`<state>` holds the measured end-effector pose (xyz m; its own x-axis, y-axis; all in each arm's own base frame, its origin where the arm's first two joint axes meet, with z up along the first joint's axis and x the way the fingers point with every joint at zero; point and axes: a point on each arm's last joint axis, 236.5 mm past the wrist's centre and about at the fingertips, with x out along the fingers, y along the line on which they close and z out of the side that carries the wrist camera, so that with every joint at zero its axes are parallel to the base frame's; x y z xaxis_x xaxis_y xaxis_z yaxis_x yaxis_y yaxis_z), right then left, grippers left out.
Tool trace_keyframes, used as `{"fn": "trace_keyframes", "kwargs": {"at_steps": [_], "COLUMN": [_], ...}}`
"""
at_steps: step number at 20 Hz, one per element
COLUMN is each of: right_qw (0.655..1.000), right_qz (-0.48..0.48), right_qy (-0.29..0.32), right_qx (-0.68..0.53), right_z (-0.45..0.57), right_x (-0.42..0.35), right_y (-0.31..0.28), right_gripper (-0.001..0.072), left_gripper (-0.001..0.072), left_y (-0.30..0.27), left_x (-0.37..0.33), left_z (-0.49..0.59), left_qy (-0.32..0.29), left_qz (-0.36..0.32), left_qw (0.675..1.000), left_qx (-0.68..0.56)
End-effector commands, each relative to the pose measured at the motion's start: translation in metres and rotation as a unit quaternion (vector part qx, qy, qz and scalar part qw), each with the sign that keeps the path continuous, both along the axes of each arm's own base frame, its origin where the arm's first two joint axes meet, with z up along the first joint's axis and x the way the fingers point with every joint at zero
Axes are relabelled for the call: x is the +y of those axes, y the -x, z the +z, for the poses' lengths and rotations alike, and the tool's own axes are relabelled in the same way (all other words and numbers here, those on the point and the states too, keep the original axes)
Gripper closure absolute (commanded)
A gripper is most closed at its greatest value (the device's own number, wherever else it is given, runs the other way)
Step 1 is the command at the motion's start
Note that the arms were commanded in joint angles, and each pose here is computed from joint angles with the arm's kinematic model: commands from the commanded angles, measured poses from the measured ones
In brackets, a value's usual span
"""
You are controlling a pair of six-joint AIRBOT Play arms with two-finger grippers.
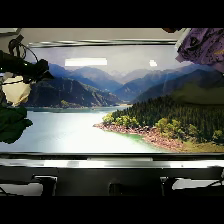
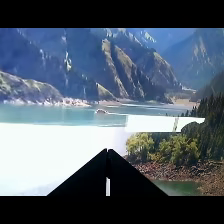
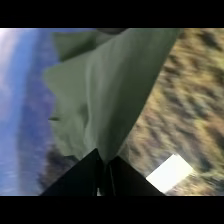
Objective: Fold the clothes and pants, and hang the long-sleeved shirts on hangers.
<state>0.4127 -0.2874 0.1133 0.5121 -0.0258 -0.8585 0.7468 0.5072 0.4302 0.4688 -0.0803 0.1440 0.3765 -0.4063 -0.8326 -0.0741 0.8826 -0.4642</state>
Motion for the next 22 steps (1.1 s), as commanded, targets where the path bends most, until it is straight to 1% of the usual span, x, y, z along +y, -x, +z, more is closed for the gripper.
{"fn": "trace_keyframes", "kwargs": {"at_steps": [1,4,7,13,16,20,21,22], "right_qw": [0.994,0.983,0.97,0.949,0.938,0.935,0.934,0.932], "right_qz": [-0.062,-0.096,-0.105,-0.109,-0.111,-0.11,-0.109,-0.109], "right_qy": [-0.022,-0.046,-0.044,-0.046,-0.043,-0.036,-0.035,-0.034], "right_qx": [0.089,0.151,0.213,0.293,0.326,0.335,0.338,0.343], "right_z": [-0.042,-0.086,-0.123,-0.162,-0.17,-0.171,-0.17,-0.17], "right_x": [-0.031,-0.021,0.002,0.034,0.038,0.036,0.035,0.035], "right_y": [0.079,0.139,0.188,0.245,0.265,0.27,0.271,0.274], "right_gripper": [0.0686,0.0685,0.0686,0.0686,0.0686,0.0685,0.0681,0.066], "left_gripper": [0.0692,0.0692,0.0692,0.0692,0.0692,0.0692,0.0692,0.0692], "left_y": [0.001,0.001,0.001,0.001,0.001,0.001,0.001,0.001], "left_x": [0.0,0.0,0.0,0.0,0.0,0.0,0.0,0.0], "left_z": [0.0,0.0,0.0,0.0,0.0,0.0,0.0,0.0], "left_qy": [0.0,0.0,0.0,0.0,0.0,0.0,0.0,0.0], "left_qz": [-0.001,-0.001,-0.001,0.0,0.0,0.0,0.0,0.0], "left_qw": [1.0,1.0,1.0,1.0,1.0,1.0,1.0,1.0], "left_qx": [0.002,0.001,0.001,0.001,0.001,0.001,0.001,0.001]}}
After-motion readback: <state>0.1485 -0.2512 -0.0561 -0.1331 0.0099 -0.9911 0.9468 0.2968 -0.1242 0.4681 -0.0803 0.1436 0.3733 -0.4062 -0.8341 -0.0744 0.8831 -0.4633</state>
